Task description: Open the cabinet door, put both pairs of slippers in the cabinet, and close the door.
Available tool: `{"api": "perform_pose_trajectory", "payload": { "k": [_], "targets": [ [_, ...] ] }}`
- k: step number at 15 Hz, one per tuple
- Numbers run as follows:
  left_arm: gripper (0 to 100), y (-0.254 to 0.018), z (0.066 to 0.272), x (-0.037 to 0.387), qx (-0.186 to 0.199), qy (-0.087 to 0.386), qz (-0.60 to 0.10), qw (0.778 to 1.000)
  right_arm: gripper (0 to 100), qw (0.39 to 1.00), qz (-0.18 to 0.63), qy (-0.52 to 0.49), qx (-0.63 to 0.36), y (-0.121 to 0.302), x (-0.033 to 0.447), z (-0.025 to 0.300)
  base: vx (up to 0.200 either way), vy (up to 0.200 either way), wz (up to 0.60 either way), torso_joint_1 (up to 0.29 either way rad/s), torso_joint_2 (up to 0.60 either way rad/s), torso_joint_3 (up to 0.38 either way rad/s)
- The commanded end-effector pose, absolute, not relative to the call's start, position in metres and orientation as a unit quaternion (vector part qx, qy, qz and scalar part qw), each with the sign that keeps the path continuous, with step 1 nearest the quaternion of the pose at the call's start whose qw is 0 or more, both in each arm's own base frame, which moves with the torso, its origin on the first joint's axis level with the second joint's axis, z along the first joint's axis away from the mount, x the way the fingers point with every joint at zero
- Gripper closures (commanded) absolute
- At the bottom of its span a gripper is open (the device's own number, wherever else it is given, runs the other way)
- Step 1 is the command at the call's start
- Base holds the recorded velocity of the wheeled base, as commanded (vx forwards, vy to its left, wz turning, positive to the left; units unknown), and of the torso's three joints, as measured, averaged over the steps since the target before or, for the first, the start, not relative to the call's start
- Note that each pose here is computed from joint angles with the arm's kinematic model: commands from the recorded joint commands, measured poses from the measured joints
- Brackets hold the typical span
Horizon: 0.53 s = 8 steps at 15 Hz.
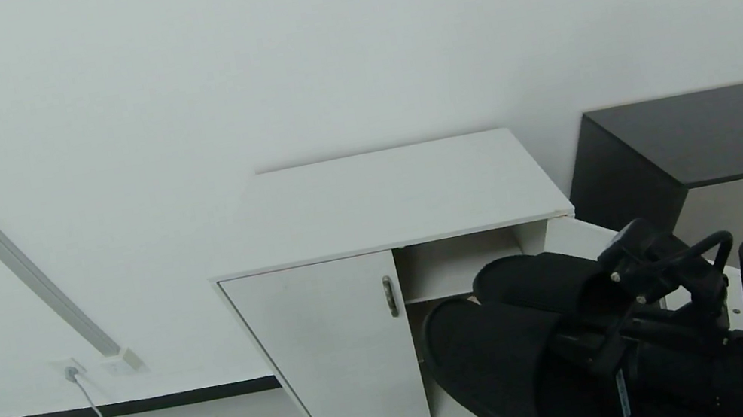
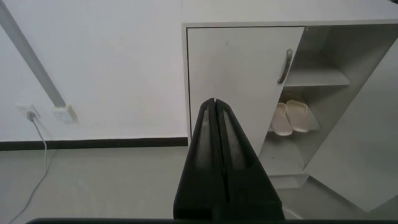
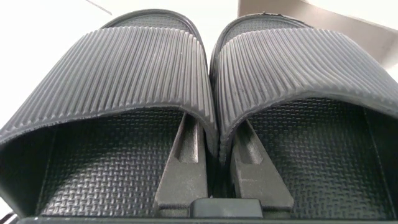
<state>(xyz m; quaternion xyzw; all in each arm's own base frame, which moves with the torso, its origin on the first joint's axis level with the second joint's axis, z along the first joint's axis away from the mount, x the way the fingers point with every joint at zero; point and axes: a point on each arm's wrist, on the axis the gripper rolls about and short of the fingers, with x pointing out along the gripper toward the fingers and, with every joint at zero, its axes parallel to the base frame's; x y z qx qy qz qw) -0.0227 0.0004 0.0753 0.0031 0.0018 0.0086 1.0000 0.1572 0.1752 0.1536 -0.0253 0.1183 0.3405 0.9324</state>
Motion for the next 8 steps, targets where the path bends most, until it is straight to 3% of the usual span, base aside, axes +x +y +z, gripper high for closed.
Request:
{"api": "perform_pose_trajectory", "payload": {
  "k": [1, 8],
  "targets": [
    [100, 0.0, 0.075, -0.023, 0.003, 0.002, 0.009, 1.0, 100, 0.933, 0.341, 0.116, -0.025, 0.174, 0.157, 0.155, 0.0, 0.0, 0.0, 0.0, 0.0, 0.0],
    [100, 0.0, 0.075, -0.023, 0.0, 0.002, 0.01, 1.0, 100, 0.931, 0.338, 0.135, -0.036, 0.179, 0.161, 0.144, 0.0, 0.0, 0.0, -0.009, 0.02, 0.01]
  ]
}}
